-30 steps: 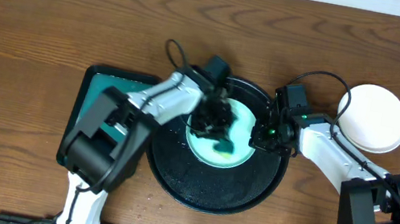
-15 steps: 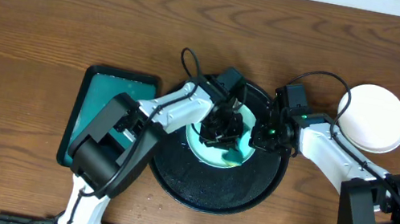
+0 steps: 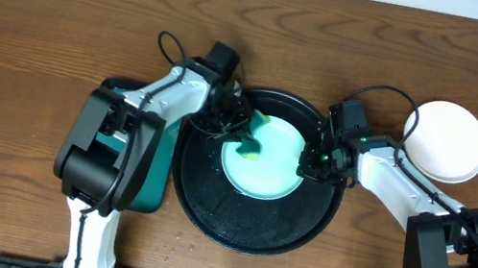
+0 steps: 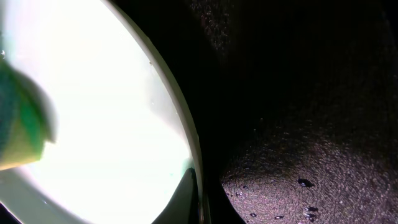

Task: Clean dirty plates on tray and stack at the side
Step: 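Return the sponge to the teal tray and open the left gripper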

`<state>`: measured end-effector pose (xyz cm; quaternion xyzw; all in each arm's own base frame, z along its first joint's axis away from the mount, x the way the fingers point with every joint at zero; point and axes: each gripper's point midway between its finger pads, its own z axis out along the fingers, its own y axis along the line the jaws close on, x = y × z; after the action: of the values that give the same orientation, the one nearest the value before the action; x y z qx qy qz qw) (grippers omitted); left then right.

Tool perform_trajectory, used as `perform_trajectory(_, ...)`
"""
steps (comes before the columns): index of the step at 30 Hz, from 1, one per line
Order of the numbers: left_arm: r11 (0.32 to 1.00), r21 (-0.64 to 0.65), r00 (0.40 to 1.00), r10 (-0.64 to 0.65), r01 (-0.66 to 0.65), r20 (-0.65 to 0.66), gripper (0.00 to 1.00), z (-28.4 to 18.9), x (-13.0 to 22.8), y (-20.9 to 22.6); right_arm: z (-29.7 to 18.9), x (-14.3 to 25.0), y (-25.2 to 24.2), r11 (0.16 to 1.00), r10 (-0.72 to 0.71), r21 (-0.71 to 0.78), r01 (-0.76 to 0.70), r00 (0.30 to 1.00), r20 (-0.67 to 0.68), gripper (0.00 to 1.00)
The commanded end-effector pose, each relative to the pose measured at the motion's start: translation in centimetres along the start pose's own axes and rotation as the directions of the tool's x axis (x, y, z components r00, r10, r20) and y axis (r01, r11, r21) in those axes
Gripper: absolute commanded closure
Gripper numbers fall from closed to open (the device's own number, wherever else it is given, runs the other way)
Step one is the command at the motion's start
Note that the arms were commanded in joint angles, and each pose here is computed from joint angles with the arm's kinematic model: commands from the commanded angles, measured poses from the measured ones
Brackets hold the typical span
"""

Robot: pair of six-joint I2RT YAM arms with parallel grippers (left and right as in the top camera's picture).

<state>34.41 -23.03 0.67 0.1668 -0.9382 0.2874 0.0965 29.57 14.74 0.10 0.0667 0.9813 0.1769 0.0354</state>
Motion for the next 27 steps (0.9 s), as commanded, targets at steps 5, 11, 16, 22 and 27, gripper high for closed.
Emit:
perform_trajectory(5,0.948,-0.317,1.000,0.010,-0.017,-0.024,0.93,-0.5,0.1,8.5,1.3,1.9,-0.3,0.999,-0.051,0.010,0.051,0.996,-0.072,0.99)
perform_trajectory(11,0.935,-0.342,0.995,0.100,-0.098,-0.011,0.93,-4.0,1.9,7.0,1.3,1.9,-0.2,0.999,-0.052,0.007,0.052,0.996,-0.075,0.99)
perform_trajectory(16,0.913,-0.391,0.973,0.186,-0.120,0.135,0.93,-9.9,2.4,5.6,1.3,2.0,-0.3,0.999,-0.051,0.008,0.052,0.996,-0.077,0.99)
perform_trajectory(22,0.864,-0.503,0.912,0.229,-0.030,0.340,0.93,-17.1,2.7,6.6,1.3,1.8,-0.2,0.999,-0.053,0.006,0.053,0.996,-0.071,0.99)
perform_trajectory(27,0.837,-0.539,0.899,0.162,0.094,0.408,0.93,-19.9,1.7,9.7,1.3,1.9,-0.2,0.999,-0.053,0.006,0.053,0.996,-0.071,0.99)
